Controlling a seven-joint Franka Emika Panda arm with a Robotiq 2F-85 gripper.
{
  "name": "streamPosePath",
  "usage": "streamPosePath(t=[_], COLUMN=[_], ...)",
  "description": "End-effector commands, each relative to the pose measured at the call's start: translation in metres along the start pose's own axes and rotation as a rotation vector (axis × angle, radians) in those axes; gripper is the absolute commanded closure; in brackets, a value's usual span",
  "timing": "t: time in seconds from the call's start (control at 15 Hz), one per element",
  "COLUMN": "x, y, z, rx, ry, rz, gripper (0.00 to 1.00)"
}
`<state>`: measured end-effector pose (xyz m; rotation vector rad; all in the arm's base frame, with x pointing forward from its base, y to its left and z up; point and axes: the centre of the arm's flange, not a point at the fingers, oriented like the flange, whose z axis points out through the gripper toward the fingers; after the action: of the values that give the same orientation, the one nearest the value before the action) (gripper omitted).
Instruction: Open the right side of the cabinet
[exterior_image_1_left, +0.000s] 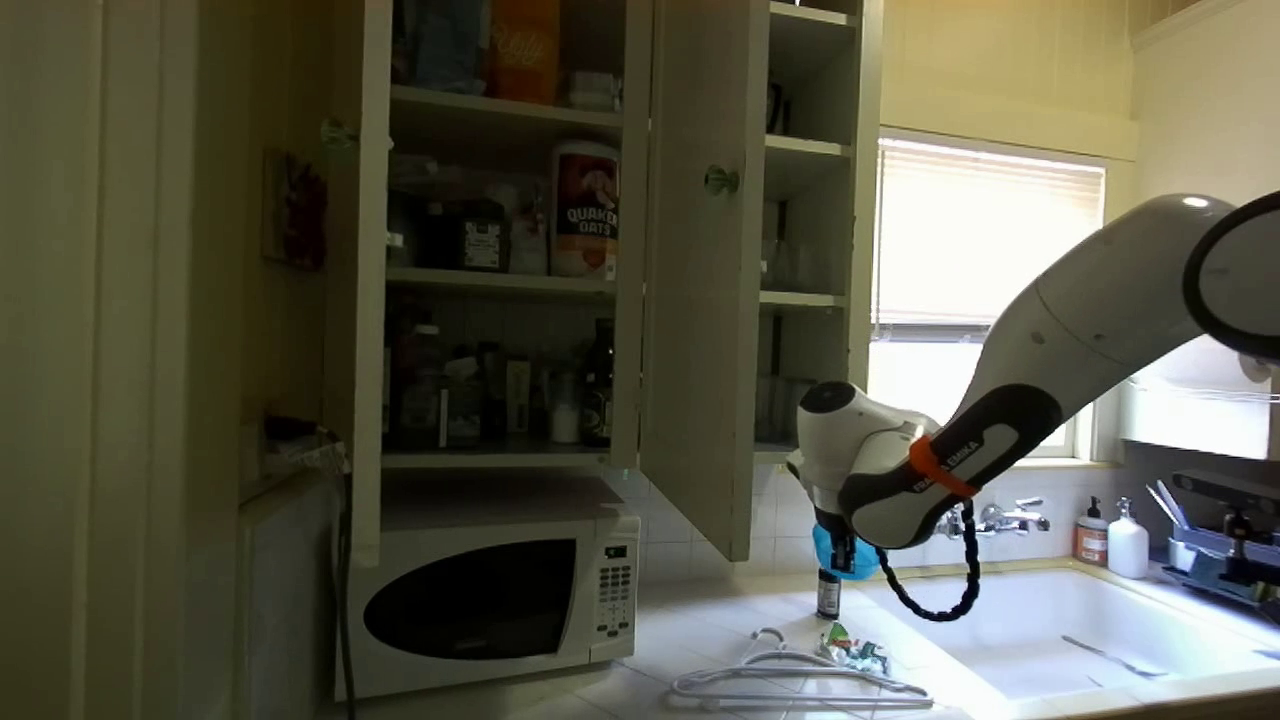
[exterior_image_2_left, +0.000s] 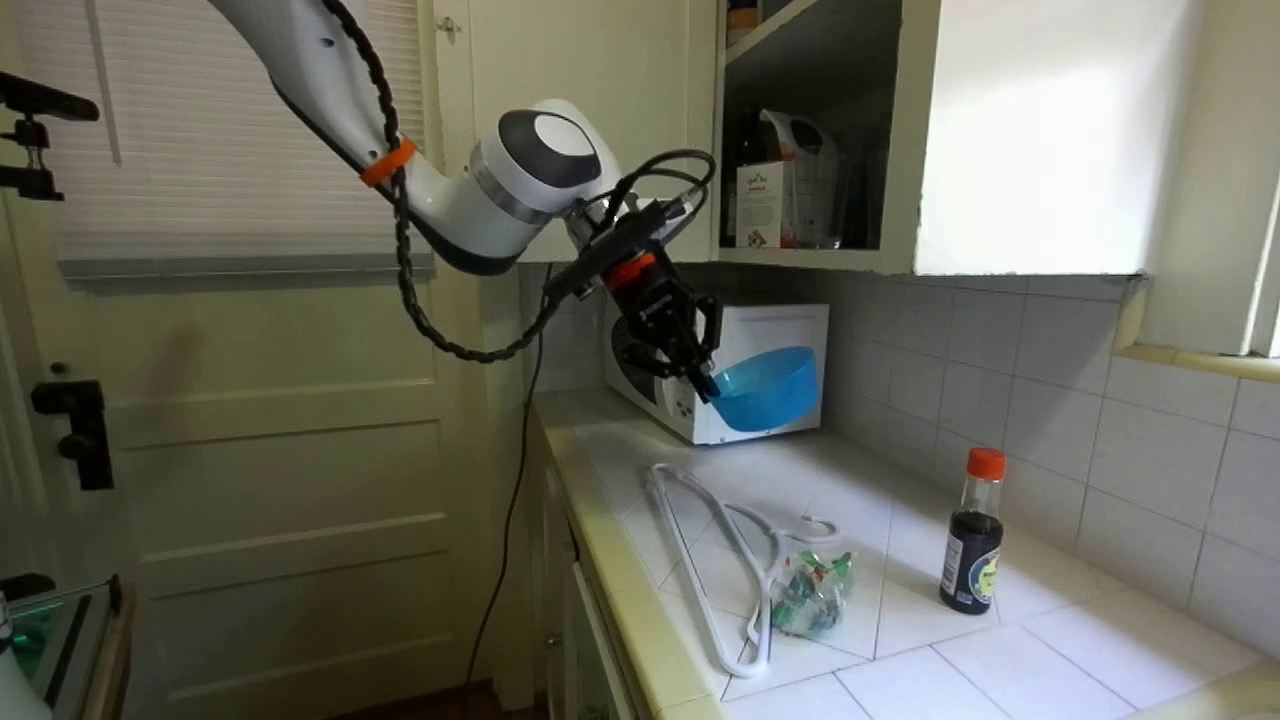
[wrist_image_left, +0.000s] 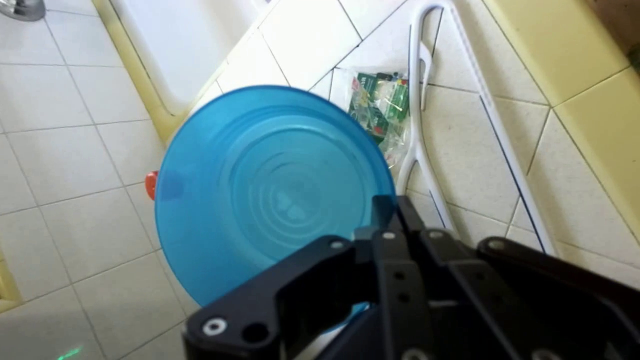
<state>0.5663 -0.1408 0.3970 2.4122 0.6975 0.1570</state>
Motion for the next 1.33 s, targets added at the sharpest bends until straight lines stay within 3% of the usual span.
streamPosePath(t=[0.0, 0.4, 0.47, 0.67, 0.8, 1.27], x=[0.016, 0.018, 0.015, 0.018, 0.011, 0.063], y=[-0.005, -0.021, -0.032, -0.029, -0.021, -0.029], z=[0.041, 0.070, 0.069, 0.068, 0.050, 0.062], rx=[0.075, 0.304, 0.254, 0.283, 0.239, 0.307], ry=[-0.046, 0.028, -0.013, 0.011, -0.010, -0.058], rz=[0.036, 0.101, 0.094, 0.102, 0.114, 0.003], gripper=[0.99, 0.99, 0.96, 0.96, 0.99, 0.99])
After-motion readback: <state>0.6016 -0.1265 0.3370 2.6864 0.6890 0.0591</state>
